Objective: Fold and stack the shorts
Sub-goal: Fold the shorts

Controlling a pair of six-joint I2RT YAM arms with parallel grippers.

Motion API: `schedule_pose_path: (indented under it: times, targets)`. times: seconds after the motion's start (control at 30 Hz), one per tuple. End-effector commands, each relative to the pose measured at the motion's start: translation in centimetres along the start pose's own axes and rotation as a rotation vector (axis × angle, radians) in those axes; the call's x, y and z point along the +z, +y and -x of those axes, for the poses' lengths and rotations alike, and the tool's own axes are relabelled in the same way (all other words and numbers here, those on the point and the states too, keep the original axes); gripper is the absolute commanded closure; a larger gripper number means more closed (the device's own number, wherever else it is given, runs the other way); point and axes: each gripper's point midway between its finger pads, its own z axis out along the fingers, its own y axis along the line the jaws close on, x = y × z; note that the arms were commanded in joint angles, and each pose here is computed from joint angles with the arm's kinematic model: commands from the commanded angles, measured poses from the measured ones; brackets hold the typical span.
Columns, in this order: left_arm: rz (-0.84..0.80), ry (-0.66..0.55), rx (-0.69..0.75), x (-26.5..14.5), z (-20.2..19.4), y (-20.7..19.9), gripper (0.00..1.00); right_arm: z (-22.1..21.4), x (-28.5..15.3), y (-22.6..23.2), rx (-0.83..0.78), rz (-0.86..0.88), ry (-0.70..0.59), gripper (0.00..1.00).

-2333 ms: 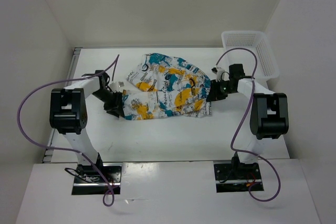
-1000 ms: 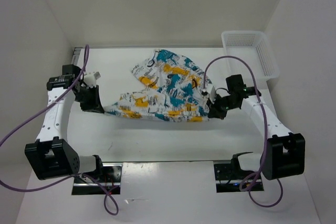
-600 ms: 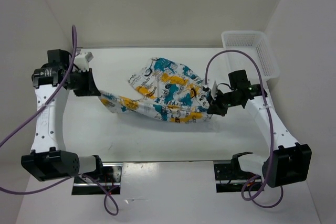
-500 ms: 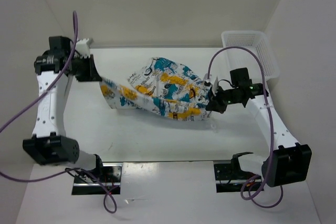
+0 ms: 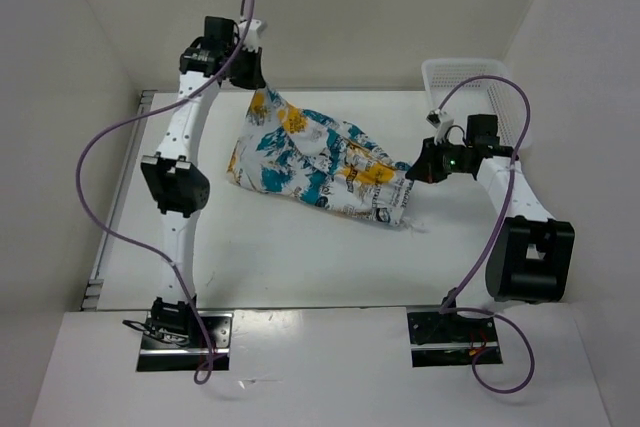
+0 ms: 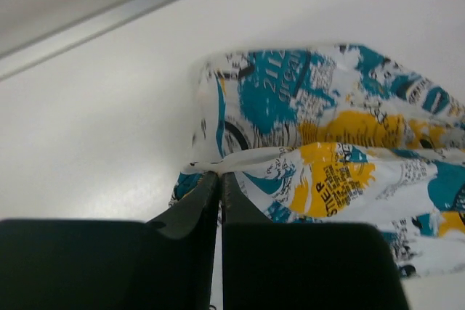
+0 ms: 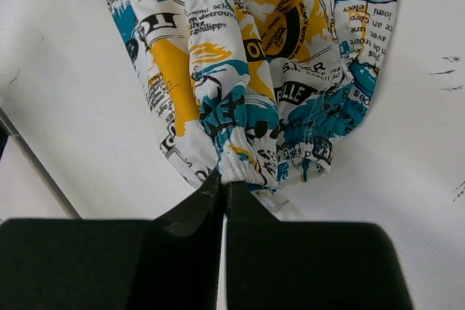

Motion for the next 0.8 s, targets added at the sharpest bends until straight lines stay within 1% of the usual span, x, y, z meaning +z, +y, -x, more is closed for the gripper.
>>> schedule_pose_path:
  times: [0.0, 0.13, 0.17, 0.27, 0.37, 0.47, 0.5, 0.57, 0.6, 0.67, 0.7, 0.73, 0.77]
  targets:
    - [0.055, -0.16, 0.084, 0.3, 5.0, -1.1, 0.94, 1.7, 0.0, -0.7, 0.0, -0.029, -0.054, 1.0]
    - [0.014, -0.246, 0.138, 1.0, 7.3, -4.4, 0.94, 1.3, -0.4, -2.2, 0.043, -0.061, -0.056, 1.0]
    - [0.03, -0.294, 0.149, 0.8, 8.5, -4.2, 0.94, 1.3, -0.6, -2.4, 0.048, -0.068, -0.059, 1.0]
    - [0.049, -0.382, 0.175, 1.2, 10.4, -5.0, 0.94, 0.0, -0.7, -4.1, 0.101, -0.104, -0.047, 1.0]
    - [0.076, -0.405, 0.175, 1.6, 10.8, -4.5, 0.94, -0.6, -0.6, -4.8, 0.12, -0.119, -0.04, 1.0]
    - [0.057, -0.361, 0.172, 3.7, 9.3, -4.7, 0.92, -1.4, -0.2, -5.8, 0.15, -0.131, -0.019, 1.0]
    - [0.047, -0.338, 0.172, 5.1, 8.3, -5.1, 0.89, -0.8, -0.3, -5.9, 0.134, -0.135, -0.034, 1.0]
    - [0.046, -0.311, 0.167, 6.5, 7.2, -4.7, 0.88, -1.5, 0.2, -7.1, 0.186, -0.176, -0.013, 1.0]
    - [0.066, -0.297, 0.161, 7.2, 6.7, -4.2, 0.86, -0.6, 0.0, -7.7, 0.175, -0.205, -0.036, 1.0]
    - [0.124, -0.26, 0.146, 8.9, 5.1, -2.7, 0.86, -1.0, 0.2, -8.8, 0.197, -0.248, -0.018, 0.97]
    - [0.144, -0.24, 0.14, 9.8, 4.2, -2.1, 0.86, 0.3, -0.2, -9.2, 0.183, -0.27, -0.044, 0.96]
    - [0.171, -0.24, 0.136, 9.8, 4.2, -1.6, 0.86, 0.7, -0.1, -9.7, 0.189, -0.288, -0.053, 0.93]
    - [0.191, -0.225, 0.127, 10.3, 3.6, -0.5, 0.78, 1.3, -0.2, -10.6, 0.219, -0.328, -0.066, 0.9]
